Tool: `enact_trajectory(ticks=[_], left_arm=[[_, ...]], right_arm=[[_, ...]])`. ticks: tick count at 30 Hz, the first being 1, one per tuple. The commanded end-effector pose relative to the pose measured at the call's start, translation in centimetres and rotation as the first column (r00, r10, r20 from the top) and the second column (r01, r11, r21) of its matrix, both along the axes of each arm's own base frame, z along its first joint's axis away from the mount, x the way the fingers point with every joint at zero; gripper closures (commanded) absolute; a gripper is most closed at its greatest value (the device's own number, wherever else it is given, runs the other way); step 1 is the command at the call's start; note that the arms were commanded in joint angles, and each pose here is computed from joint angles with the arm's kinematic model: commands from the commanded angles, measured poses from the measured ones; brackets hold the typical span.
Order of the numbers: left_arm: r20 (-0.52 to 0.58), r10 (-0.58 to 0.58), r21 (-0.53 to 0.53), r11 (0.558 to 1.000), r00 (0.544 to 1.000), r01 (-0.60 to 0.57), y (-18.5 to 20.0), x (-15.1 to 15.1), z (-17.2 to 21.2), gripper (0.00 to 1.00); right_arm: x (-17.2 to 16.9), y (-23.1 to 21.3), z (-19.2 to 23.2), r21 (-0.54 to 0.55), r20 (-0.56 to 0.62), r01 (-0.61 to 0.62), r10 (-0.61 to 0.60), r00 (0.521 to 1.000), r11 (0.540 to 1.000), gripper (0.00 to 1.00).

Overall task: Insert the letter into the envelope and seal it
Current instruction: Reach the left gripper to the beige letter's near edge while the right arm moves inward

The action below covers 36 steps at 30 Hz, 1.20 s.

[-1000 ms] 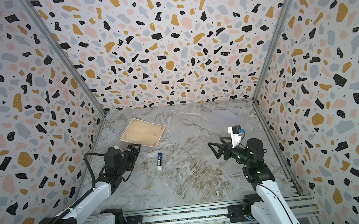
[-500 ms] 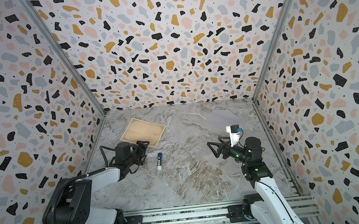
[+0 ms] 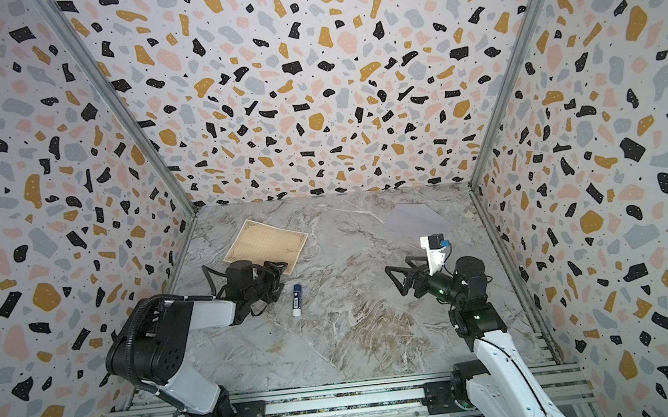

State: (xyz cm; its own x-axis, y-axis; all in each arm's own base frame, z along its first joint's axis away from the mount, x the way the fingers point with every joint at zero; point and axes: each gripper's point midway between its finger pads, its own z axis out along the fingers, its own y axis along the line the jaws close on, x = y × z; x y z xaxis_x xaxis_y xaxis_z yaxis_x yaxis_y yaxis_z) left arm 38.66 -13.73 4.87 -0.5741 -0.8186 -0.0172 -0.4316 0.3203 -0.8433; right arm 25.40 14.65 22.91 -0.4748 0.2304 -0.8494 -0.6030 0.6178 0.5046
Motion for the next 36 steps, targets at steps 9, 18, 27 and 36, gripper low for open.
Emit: enact_trajectory(ticks=[9, 18, 27, 36], left_arm=[[0.036, 0.005, -0.046, 0.999, 0.999, -0.003, -0.9, 2.1, -0.2, 0.36], [0.046, 0.039, -0.065, 0.997, 0.998, -0.036, -0.7, 3.0, -1.0, 0.46], [0.059, 0.066, -0.029, 0.997, 0.996, -0.065, -0.2, 4.0, -1.9, 0.63], [0.088, 0.07, 0.022, 0.997, 0.994, -0.073, 0.1, 5.5, -1.8, 0.9]], right_arm=[[-2.6, 0.5, -1.0, -0.016, -0.024, -0.032, 0.032, 0.999, 0.999, 0.01], [-2.5, 1.2, -1.5, 0.008, -0.023, -0.025, 0.025, 0.999, 1.0, 0.01], [-2.1, 1.4, -2.1, 0.003, -0.023, -0.02, 0.02, 1.0, 1.0, 0.01], [-1.6, 1.5, -1.9, -0.014, -0.007, -0.018, 0.018, 1.0, 1.0, 0.01]])
